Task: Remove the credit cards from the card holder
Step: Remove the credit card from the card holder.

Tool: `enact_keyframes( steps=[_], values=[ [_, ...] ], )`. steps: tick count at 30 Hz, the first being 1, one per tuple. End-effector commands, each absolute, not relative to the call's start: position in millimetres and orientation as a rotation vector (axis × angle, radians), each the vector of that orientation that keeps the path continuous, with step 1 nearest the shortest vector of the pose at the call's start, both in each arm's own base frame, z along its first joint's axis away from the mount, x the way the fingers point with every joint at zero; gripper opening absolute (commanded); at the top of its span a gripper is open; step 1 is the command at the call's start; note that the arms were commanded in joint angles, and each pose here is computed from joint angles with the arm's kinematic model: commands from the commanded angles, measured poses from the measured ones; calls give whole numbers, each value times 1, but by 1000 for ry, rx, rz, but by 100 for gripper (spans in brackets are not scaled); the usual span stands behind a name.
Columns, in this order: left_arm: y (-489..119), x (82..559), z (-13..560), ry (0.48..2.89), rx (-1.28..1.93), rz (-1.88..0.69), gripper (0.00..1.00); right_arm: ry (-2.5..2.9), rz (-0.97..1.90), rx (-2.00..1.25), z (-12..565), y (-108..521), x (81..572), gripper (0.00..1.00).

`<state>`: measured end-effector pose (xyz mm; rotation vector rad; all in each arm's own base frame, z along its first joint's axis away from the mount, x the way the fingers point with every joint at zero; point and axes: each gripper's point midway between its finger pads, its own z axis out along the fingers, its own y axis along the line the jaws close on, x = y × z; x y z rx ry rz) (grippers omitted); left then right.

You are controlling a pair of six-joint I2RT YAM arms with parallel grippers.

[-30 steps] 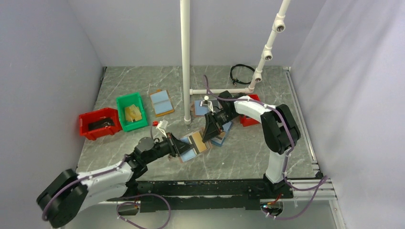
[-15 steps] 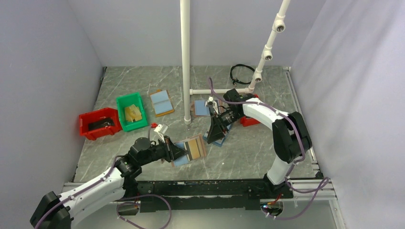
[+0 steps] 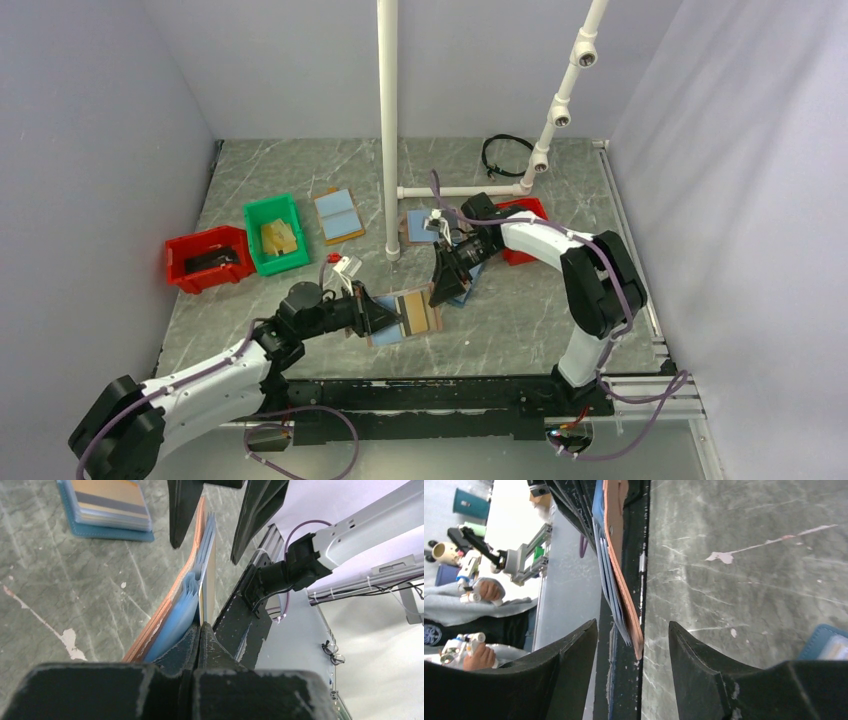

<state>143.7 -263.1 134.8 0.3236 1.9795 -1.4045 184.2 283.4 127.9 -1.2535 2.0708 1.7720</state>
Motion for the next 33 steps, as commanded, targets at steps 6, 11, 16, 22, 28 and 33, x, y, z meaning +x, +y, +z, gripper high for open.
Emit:
enact_keyframes(
  steps=[6, 11, 16, 22, 28, 33],
  values=[
    [-272, 148, 185, 1777, 354, -1500, 0, 1927, 1914, -1324, 144, 290, 172, 48],
    [-271, 148, 182, 1786, 344, -1495, 0, 1898, 1964, -1326, 153, 290, 167, 17],
    [-266, 149, 177, 1819, 324, -1466, 0, 1897, 1949, -1351, 153, 289, 169, 0],
    [-254, 150, 173, 1861, 288, -1441, 0, 1892, 1957, -1343, 151, 286, 171, 0],
    [-245, 151, 168, 1894, 244, -1443, 0, 1858, 1958, -1349, 156, 285, 169, 0],
    [-241, 153, 172, 1910, 225, -1437, 0, 1960, 1920, -1310, 142, 285, 177, 0]
  ],
)
